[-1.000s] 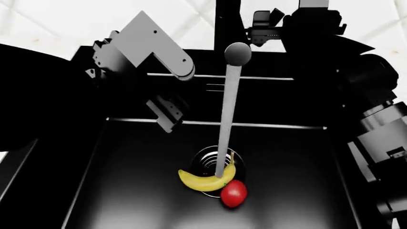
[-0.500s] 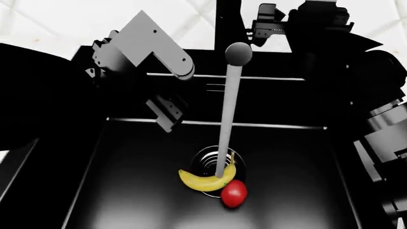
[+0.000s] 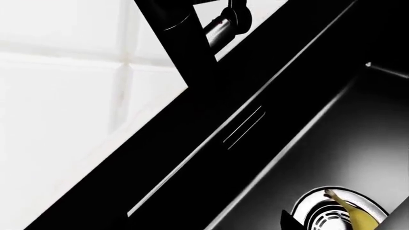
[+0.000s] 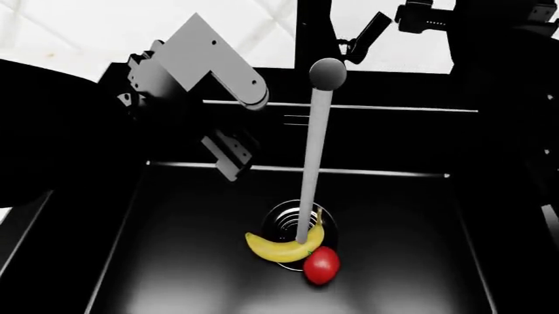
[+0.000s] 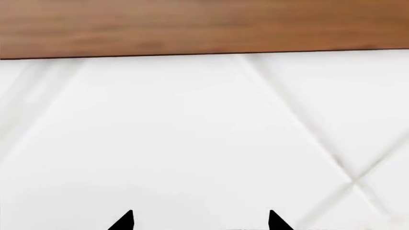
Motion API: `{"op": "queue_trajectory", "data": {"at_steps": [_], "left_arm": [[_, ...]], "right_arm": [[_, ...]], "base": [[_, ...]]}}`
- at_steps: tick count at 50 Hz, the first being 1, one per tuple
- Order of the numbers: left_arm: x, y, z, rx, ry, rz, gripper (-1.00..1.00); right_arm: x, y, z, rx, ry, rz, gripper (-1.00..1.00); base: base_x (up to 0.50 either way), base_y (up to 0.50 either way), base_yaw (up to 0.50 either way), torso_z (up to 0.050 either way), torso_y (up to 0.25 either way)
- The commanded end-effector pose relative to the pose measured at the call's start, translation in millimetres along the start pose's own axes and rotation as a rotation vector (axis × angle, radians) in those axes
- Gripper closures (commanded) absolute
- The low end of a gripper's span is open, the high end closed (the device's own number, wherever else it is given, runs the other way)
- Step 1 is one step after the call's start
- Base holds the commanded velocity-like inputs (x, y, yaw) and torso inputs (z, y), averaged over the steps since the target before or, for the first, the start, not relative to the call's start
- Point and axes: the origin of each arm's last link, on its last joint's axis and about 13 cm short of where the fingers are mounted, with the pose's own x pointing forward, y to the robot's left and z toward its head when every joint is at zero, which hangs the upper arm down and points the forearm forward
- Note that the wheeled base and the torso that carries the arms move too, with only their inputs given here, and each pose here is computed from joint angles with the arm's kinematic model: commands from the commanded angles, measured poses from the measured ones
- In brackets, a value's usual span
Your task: Pick up the fruits and vegetables and place them in the sink. Turn on the sink faucet to wash them. Then turn the sink off and put them in the tray.
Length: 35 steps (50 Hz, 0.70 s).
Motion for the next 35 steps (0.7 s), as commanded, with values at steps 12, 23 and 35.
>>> {"op": "queue_trajectory", "data": {"at_steps": [12,23,35], "left_arm": [[-3,5.4,1,-0.015,-0.003,0.013,-1.00],[-4,4.8,2,-0.013,-0.003,0.012,-1.00],[-2,3.3,3,-0.009,-0.005,0.007,-1.00]], "right_arm": [[0,-11.9,-11,0.024,0.012,-0.032,-1.00],[1,-13.2,-19,0.013,0.039,-0.044,-1.00],[6,-7.5,-30,0.001,0.062,-0.032,-1.00]], "base": [[0.00,0.00,0.00,0.000,0.000],[0.00,0.00,0.00,0.000,0.000],[0.00,0.00,0.00,0.000,0.000]]}}
